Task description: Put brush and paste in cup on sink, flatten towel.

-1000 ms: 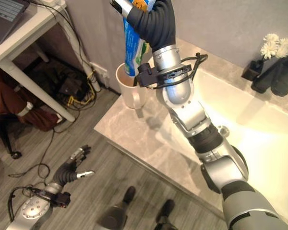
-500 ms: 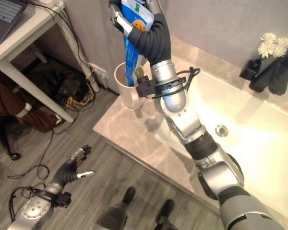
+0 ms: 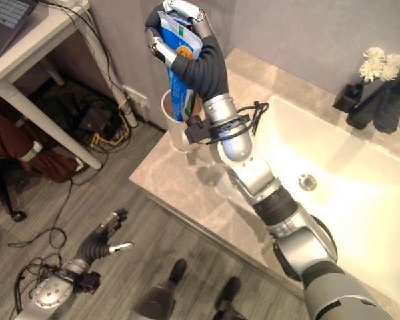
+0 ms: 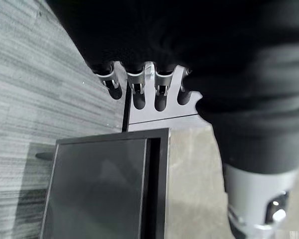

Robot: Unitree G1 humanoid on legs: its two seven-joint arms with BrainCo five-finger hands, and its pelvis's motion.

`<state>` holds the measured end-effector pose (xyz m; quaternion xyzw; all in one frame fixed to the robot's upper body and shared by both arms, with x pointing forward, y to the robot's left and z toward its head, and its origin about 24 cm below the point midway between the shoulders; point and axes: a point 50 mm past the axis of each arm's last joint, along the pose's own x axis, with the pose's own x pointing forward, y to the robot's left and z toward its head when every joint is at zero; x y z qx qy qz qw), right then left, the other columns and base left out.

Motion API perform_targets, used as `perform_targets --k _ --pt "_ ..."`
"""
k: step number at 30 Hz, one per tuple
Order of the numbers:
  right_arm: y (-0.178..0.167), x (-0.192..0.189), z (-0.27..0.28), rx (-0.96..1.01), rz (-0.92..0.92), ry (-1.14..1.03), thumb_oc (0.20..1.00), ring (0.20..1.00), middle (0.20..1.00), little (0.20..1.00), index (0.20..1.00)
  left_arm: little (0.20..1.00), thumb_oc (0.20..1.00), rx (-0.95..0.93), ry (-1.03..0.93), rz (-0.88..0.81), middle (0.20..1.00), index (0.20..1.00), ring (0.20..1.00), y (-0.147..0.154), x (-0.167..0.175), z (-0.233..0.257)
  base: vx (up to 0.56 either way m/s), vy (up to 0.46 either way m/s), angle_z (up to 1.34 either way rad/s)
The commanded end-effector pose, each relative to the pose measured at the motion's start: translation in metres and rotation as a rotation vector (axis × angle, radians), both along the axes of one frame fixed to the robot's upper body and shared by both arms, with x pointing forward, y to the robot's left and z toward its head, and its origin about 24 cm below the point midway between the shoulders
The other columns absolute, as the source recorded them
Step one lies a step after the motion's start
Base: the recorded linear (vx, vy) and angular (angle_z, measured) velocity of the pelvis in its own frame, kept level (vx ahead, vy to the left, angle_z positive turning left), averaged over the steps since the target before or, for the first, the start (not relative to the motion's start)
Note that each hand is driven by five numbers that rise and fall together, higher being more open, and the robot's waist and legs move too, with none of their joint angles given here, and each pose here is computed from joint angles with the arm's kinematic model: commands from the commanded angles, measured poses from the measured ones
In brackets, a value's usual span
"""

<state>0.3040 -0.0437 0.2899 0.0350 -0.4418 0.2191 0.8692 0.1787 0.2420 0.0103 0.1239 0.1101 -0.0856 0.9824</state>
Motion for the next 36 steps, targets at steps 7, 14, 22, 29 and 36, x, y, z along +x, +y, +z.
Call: perform_targets --k 7,14,22,29,36 --pt "-0.002 -0.011 0.026 0.053 0.011 -0.114 1.000 1.000 1.000 1.000 1.000 1.000 1.000 0.039 -0.044 -0.028 1.000 1.000 1.000 0.000 0.000 0.006 0.00 0.000 0.00" --pt "-0.005 -0.010 0.029 0.070 -0.016 -0.127 1.000 1.000 1.000 1.000 1.000 1.000 1.000 0.043 -0.017 -0.027 1.000 1.000 1.000 -0.001 0.000 -0.002 0.00 0.000 0.00" --pt "-0.025 -0.021 0.035 0.022 -0.165 -0.266 1.000 1.000 1.000 1.000 1.000 1.000 1.000 0.058 0.007 -0.044 1.000 1.000 1.000 -0.003 0.001 -0.010 0.00 0.000 0.00" --pt "-0.069 -0.025 0.021 -0.034 -0.421 -0.332 1.000 1.000 1.000 1.000 1.000 1.000 1.000 0.072 0.006 -0.079 1.000 1.000 1.000 -0.006 0.003 -0.012 0.01 0.038 0.01" --pt "-0.171 -0.044 0.011 -0.301 -1.013 -0.488 1.000 1.000 1.000 1.000 1.000 1.000 1.000 0.173 -0.128 -0.099 1.000 1.000 1.000 0.006 0.001 0.017 0.01 0.083 -0.05"
